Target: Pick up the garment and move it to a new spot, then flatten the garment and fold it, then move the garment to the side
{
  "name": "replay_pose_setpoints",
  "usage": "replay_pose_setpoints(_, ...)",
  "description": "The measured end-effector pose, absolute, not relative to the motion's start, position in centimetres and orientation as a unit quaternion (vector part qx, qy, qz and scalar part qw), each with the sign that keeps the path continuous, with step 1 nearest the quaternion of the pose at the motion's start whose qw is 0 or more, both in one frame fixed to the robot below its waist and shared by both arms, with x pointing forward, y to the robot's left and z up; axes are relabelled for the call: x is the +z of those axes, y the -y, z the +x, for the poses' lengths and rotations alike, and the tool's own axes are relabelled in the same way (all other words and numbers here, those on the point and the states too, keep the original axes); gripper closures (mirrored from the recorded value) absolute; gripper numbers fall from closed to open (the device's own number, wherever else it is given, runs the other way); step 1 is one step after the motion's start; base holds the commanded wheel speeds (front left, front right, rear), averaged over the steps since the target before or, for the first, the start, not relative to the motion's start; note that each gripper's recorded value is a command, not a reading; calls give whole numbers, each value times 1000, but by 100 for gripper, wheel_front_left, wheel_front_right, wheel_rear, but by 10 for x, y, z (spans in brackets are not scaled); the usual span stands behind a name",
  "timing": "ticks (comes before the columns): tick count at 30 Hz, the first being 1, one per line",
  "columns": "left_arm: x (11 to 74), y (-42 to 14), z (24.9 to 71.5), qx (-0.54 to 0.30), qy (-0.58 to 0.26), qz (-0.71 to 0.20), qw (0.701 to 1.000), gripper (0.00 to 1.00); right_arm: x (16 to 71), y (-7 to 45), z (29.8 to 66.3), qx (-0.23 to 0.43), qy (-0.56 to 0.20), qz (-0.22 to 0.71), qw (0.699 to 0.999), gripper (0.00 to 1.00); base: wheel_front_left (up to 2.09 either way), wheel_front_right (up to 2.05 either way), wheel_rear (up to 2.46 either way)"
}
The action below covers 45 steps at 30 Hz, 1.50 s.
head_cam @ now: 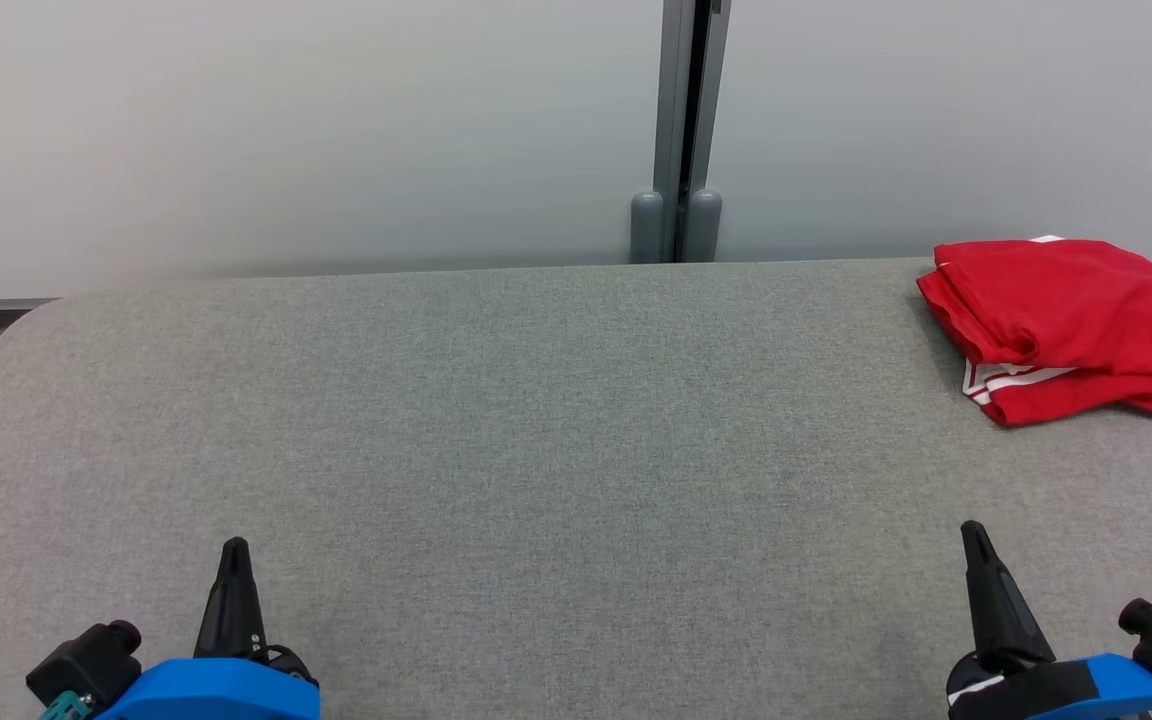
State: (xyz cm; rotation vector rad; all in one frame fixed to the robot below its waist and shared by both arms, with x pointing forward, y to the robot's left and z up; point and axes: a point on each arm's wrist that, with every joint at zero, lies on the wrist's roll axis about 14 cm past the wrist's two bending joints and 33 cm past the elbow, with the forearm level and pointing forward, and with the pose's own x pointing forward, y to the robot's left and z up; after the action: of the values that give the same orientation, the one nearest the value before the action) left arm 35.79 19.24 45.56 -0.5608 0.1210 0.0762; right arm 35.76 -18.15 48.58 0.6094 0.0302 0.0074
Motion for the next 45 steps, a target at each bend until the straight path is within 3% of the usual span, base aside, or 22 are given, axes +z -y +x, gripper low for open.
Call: replay_pose_setpoints(45, 476, -199, 374, 44, -38, -535, 843, 100, 492, 194, 375, -16, -16, 543, 839, 100, 0, 0, 0)
